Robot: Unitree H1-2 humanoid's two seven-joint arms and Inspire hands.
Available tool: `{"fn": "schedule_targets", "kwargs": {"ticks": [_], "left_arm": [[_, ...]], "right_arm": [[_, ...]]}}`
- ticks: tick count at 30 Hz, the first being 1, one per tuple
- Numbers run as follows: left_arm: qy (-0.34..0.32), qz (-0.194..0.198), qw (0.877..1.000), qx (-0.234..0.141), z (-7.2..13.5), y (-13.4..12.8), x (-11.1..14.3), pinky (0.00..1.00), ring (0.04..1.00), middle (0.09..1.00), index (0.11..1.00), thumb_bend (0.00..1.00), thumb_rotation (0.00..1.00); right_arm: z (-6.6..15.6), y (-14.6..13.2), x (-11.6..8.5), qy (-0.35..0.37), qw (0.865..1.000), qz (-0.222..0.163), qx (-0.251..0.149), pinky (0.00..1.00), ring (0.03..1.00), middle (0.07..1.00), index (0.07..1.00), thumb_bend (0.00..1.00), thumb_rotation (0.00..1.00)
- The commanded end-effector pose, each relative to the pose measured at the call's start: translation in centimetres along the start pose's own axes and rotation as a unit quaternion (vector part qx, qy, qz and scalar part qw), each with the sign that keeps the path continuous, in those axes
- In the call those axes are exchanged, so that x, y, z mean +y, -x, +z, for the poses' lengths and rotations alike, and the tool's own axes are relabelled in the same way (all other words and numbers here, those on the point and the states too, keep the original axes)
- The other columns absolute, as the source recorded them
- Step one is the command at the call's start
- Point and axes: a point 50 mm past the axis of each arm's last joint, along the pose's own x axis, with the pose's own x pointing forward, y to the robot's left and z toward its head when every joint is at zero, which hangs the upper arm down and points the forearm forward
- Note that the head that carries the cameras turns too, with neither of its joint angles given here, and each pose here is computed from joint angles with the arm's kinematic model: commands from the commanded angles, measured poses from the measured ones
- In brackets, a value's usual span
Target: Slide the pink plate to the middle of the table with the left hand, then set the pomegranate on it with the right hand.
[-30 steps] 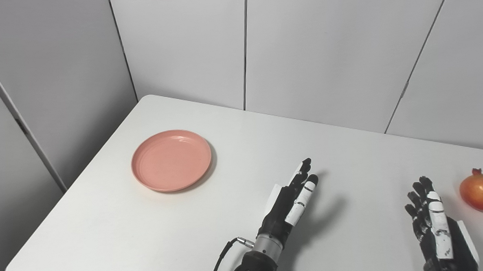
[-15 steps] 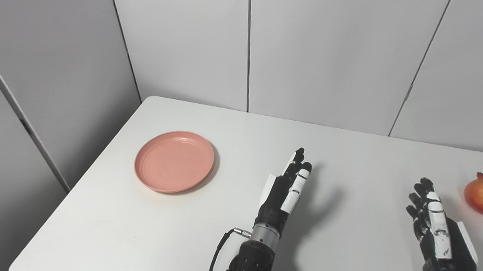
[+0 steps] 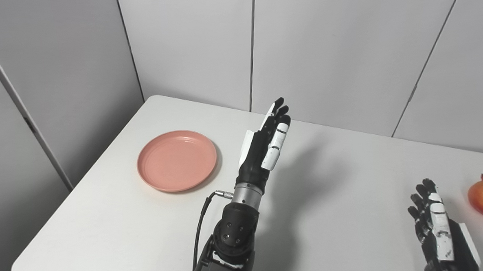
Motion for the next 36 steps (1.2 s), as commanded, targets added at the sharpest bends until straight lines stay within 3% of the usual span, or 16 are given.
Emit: {"fn": "schedule_targets", "kwargs": {"ticks": [1,9,19,36], "left_arm": [[0.006,0.013,0.997,-0.073,3.2,-1.7,0.8,0.9,0.914,0.935,0.925,0.42,1.0],[0.009,0.058,0.994,-0.09,4.5,-2.4,4.1,0.97,0.93,0.944,0.931,0.49,1.0],[0.031,0.122,0.986,-0.108,5.6,-2.1,8.3,0.95,0.926,0.941,0.931,0.43,1.0],[0.006,0.24,0.962,-0.128,5.9,-1.8,16.1,0.89,0.897,0.904,0.893,0.46,1.0]], "right_arm": [[1.4,-0.5,0.1,0.006,1.0,0.006,-0.029,1.0,1.0,1.0,1.0,0.17,1.0],[1.5,-0.5,0.0,0.004,1.0,0.006,-0.027,1.0,1.0,1.0,1.0,0.16,1.0],[1.4,-0.4,-0.1,0.008,0.999,0.012,-0.029,1.0,1.0,1.0,1.0,0.15,1.0],[1.2,-0.3,-0.2,0.01,1.0,0.013,-0.026,1.0,1.0,1.0,1.0,0.16,1.0]]}}
